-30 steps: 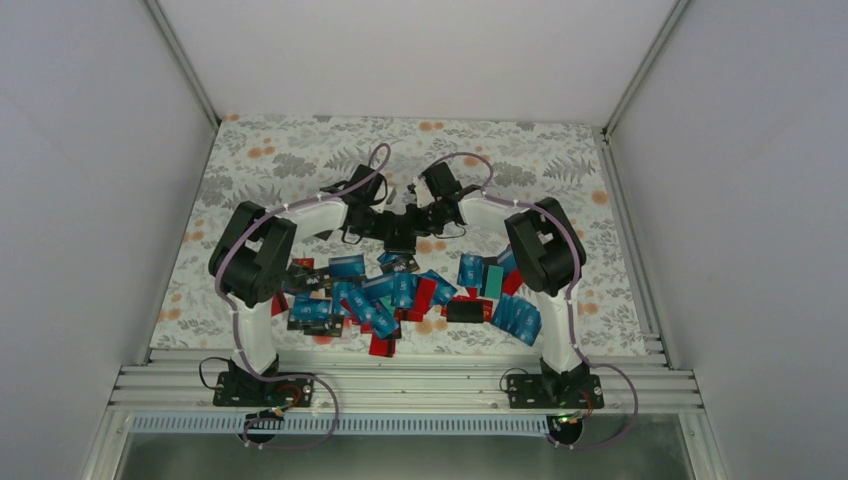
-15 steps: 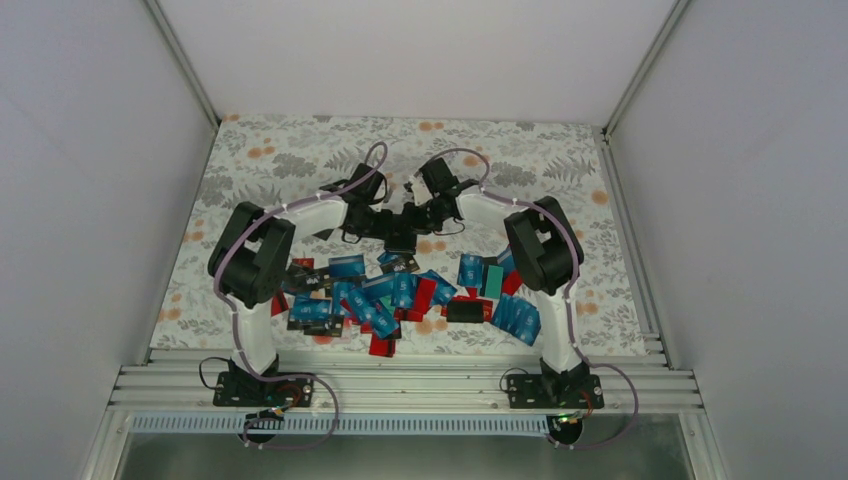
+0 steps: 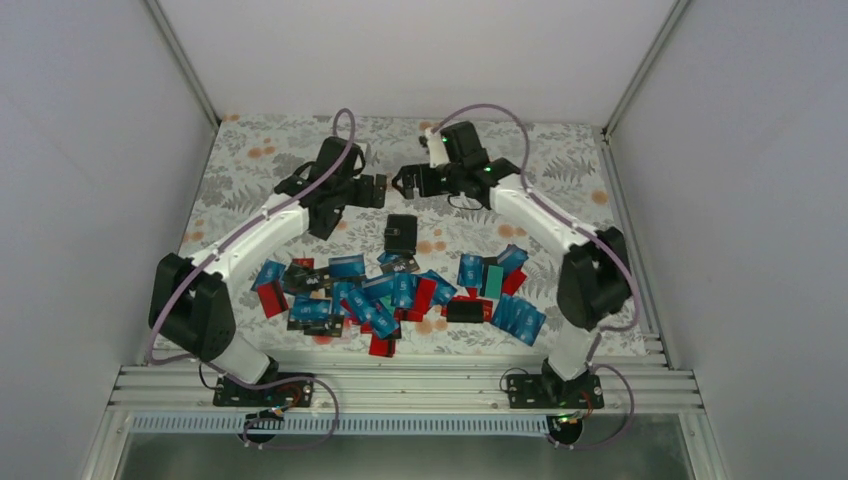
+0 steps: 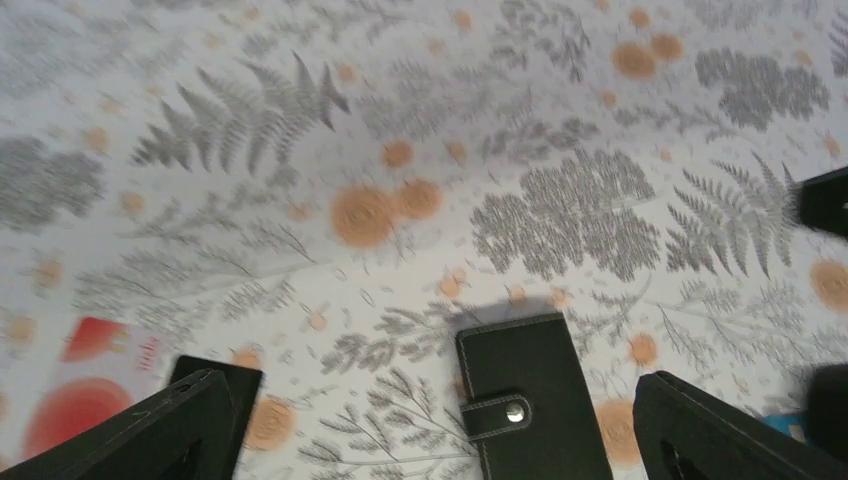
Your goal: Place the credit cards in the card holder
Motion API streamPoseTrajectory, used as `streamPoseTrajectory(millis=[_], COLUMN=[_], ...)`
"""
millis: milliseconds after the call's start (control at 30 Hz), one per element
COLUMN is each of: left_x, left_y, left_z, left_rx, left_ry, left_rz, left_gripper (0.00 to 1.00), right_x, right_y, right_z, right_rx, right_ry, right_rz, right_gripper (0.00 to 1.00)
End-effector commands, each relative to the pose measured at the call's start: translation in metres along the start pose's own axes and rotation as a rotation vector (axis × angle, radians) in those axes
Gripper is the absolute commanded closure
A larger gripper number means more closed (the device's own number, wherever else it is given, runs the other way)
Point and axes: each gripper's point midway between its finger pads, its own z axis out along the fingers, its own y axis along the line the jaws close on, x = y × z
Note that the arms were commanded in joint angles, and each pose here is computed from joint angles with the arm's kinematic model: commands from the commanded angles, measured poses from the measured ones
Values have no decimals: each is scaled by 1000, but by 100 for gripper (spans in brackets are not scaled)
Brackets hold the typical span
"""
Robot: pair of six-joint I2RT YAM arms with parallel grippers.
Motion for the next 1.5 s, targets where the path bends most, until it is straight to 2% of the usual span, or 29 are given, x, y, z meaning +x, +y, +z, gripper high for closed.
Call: streamPoseTrajectory(millis=[0,133,300,400,467,533,633,700,767,867,967,1200,1367,1467], left_x=[-27,-49,-67,-72,-67,-62,-56,-52,-47,-28,-5,55,77,76], left_y=[18,24,38,49,60,77,95,103,109,129,154,199,206,208], left_z=[-32,-85,-154,-175,-161,-143,-113,-103,-99,-84,-75,-66,-52,-49], left_rx=[-157,-224,-294,-354,-443,-516,-416,-337,-340,-424,-521,-688,-669,-647], left_ry=[-157,-322,-537,-615,-585,-520,-475,-521,-575,-528,-513,-529,-533,-556], left_rz=[31,34,16,41,110,96,34,31,78,92,65,3,16,29], left_gripper=[0,0,0,0,0,0,0,0,0,0,0,0,0,0], right_x=[-34,-50,-69,-71,-68,-63,-47,-38,-32,-23,-9,55,83,100], right_y=[7,3,5,-2,-12,-31,-82,-96,-108,-143,-169,-230,-258,-272], right_z=[-52,-113,-211,-242,-243,-235,-233,-220,-210,-204,-185,-162,-179,-178], right_rx=[106,209,284,359,443,580,836,836,832,890,865,997,1158,1150], right_ry=[-203,-408,-741,-834,-829,-779,-766,-742,-725,-711,-675,-569,-618,-645], right_rz=[-85,-76,-8,-4,-59,-153,-62,-73,-83,14,32,79,170,200], right_gripper=[0,0,0,0,0,0,0,0,0,0,0,0,0,0])
